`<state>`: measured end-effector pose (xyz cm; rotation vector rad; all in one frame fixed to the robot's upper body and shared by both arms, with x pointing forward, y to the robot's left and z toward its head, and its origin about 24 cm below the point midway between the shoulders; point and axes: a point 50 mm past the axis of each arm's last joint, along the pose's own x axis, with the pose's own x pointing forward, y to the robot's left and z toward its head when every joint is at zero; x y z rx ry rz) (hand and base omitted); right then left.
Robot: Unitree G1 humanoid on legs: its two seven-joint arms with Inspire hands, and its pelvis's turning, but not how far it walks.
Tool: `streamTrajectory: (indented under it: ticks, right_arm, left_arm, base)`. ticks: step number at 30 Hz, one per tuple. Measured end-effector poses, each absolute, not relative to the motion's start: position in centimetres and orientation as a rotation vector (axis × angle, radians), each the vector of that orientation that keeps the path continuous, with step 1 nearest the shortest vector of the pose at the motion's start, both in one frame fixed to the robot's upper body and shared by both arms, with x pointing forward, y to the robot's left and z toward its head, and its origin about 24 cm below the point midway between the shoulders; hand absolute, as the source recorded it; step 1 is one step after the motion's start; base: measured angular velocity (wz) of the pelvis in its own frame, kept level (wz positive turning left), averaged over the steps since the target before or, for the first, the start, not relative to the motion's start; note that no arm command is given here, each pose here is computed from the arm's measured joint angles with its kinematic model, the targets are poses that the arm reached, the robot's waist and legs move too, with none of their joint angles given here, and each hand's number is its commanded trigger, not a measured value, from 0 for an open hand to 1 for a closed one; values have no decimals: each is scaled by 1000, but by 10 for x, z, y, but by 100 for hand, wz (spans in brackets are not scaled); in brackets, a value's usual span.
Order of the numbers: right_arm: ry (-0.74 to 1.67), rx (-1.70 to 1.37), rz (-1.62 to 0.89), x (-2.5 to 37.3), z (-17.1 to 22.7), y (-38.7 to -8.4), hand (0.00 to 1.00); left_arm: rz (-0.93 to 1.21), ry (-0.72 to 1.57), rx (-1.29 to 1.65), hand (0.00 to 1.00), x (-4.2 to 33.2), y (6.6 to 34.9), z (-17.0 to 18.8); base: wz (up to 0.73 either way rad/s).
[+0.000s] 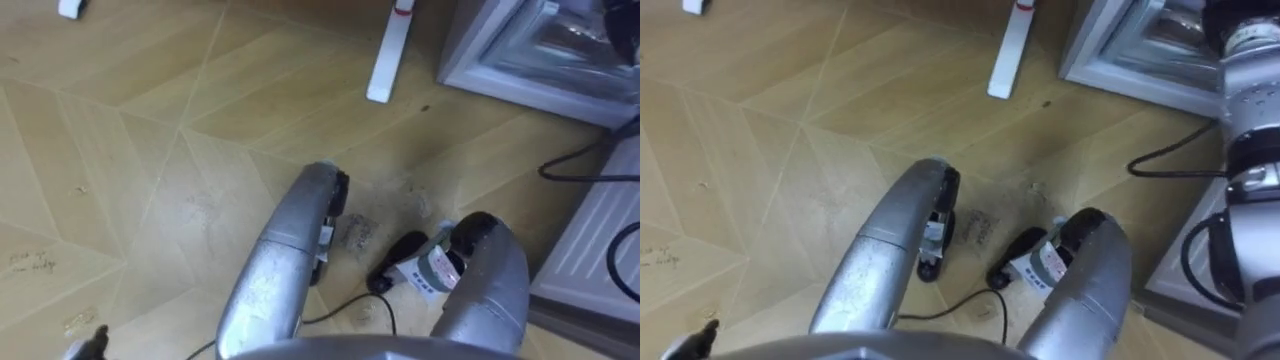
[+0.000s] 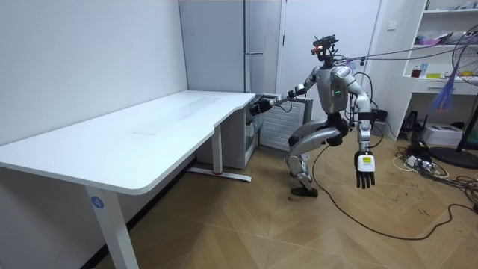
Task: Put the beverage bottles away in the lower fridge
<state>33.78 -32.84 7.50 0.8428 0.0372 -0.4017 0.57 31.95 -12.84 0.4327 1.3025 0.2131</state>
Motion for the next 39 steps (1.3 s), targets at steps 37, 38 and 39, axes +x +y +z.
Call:
streamTrajectory:
  ticks: [37,38,39]
  right_arm:
    - [675,625,-238,203,-87,-303,0]
    - [640,670,-262,206,-85,-303,0]
    - [619,696,-277,208,-84,-303,0]
  left_arm:
    - [190,1188,275,0,86,273,-148]
    - [189,1192,270,0,86,270,-149]
    - [189,1194,268,0,86,270,-149]
  base:
    - [-6]
    - [7]
    - [7]
